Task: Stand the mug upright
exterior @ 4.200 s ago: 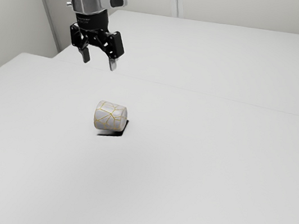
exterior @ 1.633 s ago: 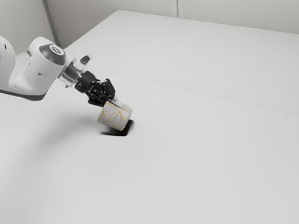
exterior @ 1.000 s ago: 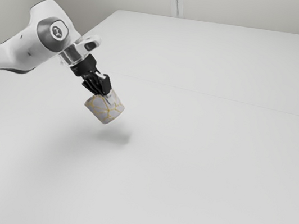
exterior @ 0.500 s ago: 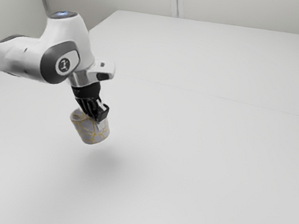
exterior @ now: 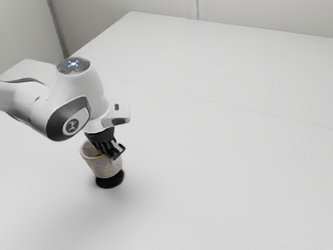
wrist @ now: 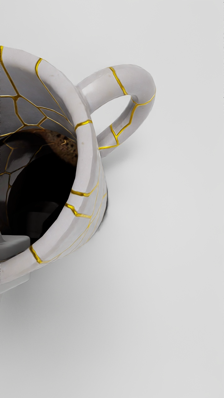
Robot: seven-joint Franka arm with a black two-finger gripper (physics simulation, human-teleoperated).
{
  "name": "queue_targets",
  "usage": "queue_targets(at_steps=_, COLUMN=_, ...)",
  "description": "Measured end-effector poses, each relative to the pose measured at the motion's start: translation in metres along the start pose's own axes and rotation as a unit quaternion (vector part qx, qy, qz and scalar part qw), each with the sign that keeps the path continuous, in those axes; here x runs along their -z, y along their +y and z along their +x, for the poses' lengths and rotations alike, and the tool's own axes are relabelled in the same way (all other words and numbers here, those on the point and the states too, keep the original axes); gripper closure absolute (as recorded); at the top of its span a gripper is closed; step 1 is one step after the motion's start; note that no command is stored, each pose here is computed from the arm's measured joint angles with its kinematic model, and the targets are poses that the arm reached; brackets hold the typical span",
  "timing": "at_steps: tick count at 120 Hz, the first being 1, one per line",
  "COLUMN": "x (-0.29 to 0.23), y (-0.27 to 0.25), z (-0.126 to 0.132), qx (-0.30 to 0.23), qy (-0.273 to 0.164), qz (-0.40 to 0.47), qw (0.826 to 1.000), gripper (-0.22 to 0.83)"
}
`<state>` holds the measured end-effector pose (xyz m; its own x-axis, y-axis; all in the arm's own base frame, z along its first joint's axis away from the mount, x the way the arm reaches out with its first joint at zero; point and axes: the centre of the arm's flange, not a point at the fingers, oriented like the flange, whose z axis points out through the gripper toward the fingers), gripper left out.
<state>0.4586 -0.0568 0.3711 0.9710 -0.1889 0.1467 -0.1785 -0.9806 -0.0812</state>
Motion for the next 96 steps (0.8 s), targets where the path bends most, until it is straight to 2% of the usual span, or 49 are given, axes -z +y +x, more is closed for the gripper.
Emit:
queue_targets(at_steps=49, x=-0.033, y=0.001, z=0.005, qx=0.039, qy=-0.001, qz=-0.009, qw=0.999, gripper=0.77)
queue_targets(at_steps=72, x=-0.028, y=0.001, z=0.006, qx=0.049, qy=0.006, qz=-0.014, qw=0.999, gripper=0.49)
queue_targets(at_steps=88, x=0.007, y=0.012, z=0.013, qx=0.041, qy=0.039, qz=-0.011, qw=0.998, gripper=0.29)
queue_targets(at_steps=96, x=0.034, y=0.014, z=0.026, qx=0.047, qy=0.050, qz=-0.017, qw=0.997, gripper=0.21)
